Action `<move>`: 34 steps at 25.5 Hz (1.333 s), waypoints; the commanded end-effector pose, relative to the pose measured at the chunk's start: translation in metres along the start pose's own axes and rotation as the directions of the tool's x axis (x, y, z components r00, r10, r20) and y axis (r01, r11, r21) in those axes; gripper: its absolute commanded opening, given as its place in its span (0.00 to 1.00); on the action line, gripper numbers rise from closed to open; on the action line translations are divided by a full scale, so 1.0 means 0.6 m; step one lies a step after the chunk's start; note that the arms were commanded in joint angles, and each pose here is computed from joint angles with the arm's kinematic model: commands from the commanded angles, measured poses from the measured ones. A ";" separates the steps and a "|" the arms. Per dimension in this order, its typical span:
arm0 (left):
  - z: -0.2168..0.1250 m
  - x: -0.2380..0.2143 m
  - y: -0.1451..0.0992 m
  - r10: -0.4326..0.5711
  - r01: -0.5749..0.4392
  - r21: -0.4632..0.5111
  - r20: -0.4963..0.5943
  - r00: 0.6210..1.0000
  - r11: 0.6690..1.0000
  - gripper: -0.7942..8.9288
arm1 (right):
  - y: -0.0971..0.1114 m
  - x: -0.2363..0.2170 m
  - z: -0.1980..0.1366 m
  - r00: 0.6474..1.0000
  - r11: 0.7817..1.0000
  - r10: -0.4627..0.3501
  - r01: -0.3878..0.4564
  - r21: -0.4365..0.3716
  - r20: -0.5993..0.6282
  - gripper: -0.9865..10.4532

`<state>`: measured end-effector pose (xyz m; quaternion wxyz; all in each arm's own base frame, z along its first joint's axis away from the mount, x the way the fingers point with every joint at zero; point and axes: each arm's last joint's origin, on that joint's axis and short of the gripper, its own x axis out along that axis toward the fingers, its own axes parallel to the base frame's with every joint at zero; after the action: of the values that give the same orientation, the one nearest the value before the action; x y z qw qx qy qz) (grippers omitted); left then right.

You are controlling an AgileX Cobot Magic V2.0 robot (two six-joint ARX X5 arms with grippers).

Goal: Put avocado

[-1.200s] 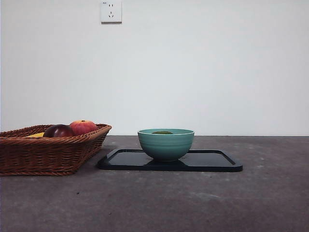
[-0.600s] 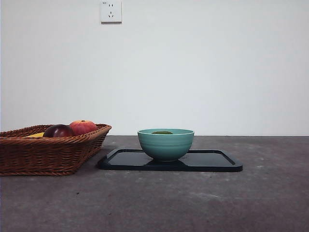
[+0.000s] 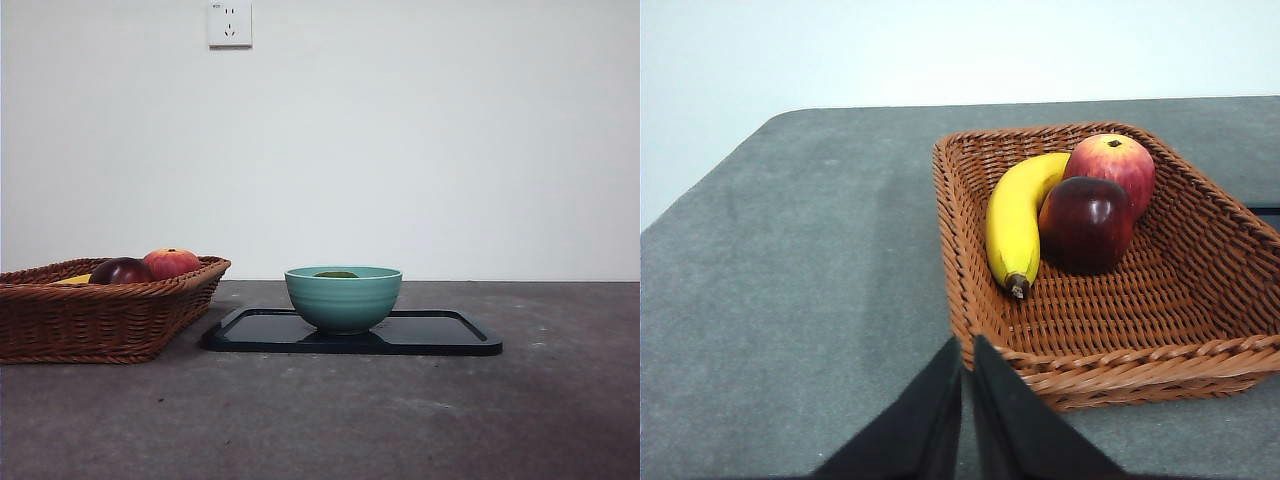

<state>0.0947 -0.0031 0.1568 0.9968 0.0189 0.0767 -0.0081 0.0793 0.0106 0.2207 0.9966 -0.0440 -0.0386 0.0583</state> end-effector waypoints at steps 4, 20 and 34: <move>-0.013 0.003 0.000 0.002 -0.002 0.005 -0.026 1.000 1.000 0.10 | -0.006 0.019 -0.079 0.994 0.994 -0.083 0.088 0.064 -0.073 0.10; -0.013 0.003 0.000 0.002 -0.002 0.005 -0.026 1.000 1.000 0.10 | -0.020 0.015 -0.123 0.949 0.975 -0.180 0.207 0.079 -0.259 0.10; -0.013 0.003 0.000 0.002 -0.002 0.005 -0.026 1.000 1.000 0.10 | -0.020 0.016 -0.118 0.956 0.975 -0.177 0.203 0.090 -0.233 0.10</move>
<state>0.0947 -0.0031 0.1567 0.9968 0.0189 0.0769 -0.0081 0.0957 -0.0059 0.1529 0.9963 0.0036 0.0762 -0.0396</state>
